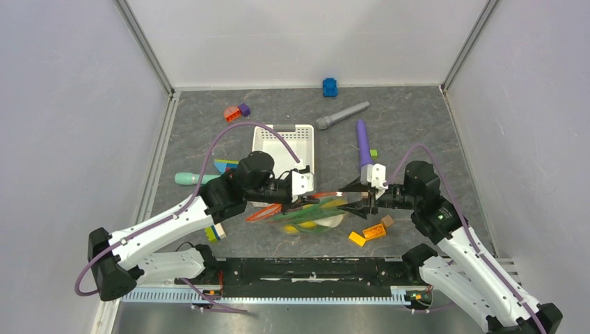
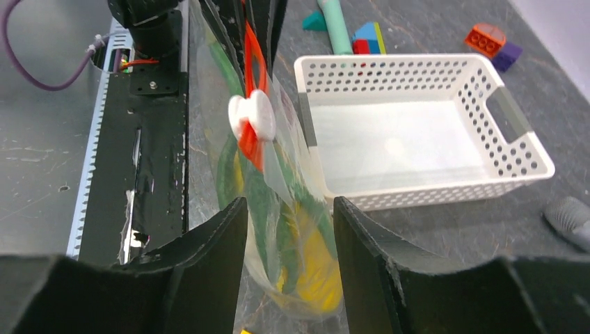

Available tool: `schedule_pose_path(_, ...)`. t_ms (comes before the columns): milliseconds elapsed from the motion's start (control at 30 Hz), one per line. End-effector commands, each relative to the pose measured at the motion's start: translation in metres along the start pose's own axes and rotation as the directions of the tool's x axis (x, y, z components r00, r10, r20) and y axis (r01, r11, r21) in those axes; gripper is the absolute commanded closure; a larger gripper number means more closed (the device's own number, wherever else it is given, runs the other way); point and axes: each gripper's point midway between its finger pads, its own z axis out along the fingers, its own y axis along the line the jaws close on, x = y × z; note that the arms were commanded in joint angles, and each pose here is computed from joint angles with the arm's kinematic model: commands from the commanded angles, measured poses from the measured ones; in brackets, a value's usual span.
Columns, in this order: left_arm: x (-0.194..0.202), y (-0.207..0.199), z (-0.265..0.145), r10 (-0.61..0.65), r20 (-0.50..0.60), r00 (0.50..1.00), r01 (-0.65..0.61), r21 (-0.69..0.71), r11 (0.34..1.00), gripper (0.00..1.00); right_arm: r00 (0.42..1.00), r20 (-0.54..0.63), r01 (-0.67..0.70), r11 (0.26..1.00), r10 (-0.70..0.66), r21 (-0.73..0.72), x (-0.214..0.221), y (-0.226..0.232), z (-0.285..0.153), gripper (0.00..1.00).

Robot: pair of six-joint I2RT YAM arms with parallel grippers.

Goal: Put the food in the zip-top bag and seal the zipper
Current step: Zip the zipper food storage bag at the center of the board.

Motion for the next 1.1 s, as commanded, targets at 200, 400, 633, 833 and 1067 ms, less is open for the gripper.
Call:
schedule_pose_path(200, -0.014, 0.005, -0.005, 0.033, 0.064, 0.997, -0.03, -0.046, 0.998, 0.98, 0.985, 0.145, 0.102, 0.992, -0.091, -0.07, -0.035, 0.006, 0.005, 0.76)
schedule_pose_path(400, -0.018, 0.01, -0.007, 0.029, 0.085, 0.996, -0.022, -0.079, 0.997, 0.87, 0.987, 0.145, 0.077, 0.993, -0.064, -0.084, -0.036, 0.007, 0.006, 1.0)
schedule_pose_path(633, -0.055, 0.001, -0.008, 0.023, 0.179, 0.984, -0.023, -0.003, 1.0, 0.12, 0.991, 0.131, 0.038, 0.994, -0.025, -0.1, -0.036, 0.005, 0.009, 1.0)
schedule_pose_path(833, -0.082, 0.008, 0.002, 0.022, 0.238, 0.971, -0.028, 0.021, 0.999, 0.13, 0.993, 0.118, 0.016, 0.995, -0.004, -0.099, -0.034, 0.003, 0.011, 1.0)
schedule_pose_path(1067, -0.085, 0.011, 0.017, 0.028, 0.221, 0.975, -0.044, 0.066, 0.997, 0.32, 0.994, 0.113, 0.013, 0.997, -0.004, -0.078, -0.034, 0.001, 0.009, 1.0)
